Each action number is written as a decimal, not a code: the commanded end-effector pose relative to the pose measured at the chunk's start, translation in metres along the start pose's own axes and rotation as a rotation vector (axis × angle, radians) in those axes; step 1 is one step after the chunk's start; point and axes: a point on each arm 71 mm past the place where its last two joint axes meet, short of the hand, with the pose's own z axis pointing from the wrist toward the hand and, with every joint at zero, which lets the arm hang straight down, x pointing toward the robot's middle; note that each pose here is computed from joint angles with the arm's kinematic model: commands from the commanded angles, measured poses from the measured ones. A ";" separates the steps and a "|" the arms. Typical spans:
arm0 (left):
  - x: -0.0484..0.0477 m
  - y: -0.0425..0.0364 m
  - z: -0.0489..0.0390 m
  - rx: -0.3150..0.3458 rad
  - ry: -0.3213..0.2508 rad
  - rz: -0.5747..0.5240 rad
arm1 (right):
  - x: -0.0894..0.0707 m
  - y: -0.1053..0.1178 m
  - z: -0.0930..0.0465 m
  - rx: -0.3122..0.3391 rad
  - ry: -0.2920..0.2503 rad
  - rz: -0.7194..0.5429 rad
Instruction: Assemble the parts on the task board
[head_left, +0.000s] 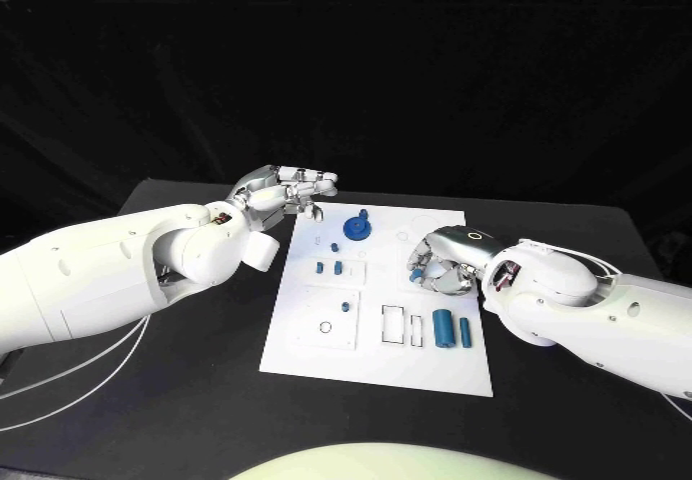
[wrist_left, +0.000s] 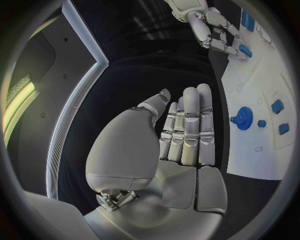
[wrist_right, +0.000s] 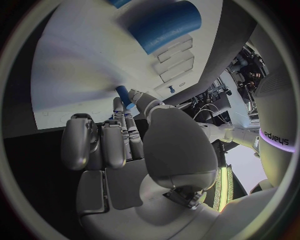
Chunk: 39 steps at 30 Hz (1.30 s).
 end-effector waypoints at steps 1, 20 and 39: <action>0.0022 -0.0007 0.0002 0.006 0.021 -0.004 | 0.002 0.002 0.001 -0.004 0.002 -0.002; 0.0021 -0.0004 0.0005 0.003 0.022 -0.004 | -0.006 0.001 0.000 0.026 -0.106 -0.018; 0.0003 0.0005 0.0019 0.000 0.018 -0.003 | -0.043 0.034 -0.022 -0.082 -0.191 0.071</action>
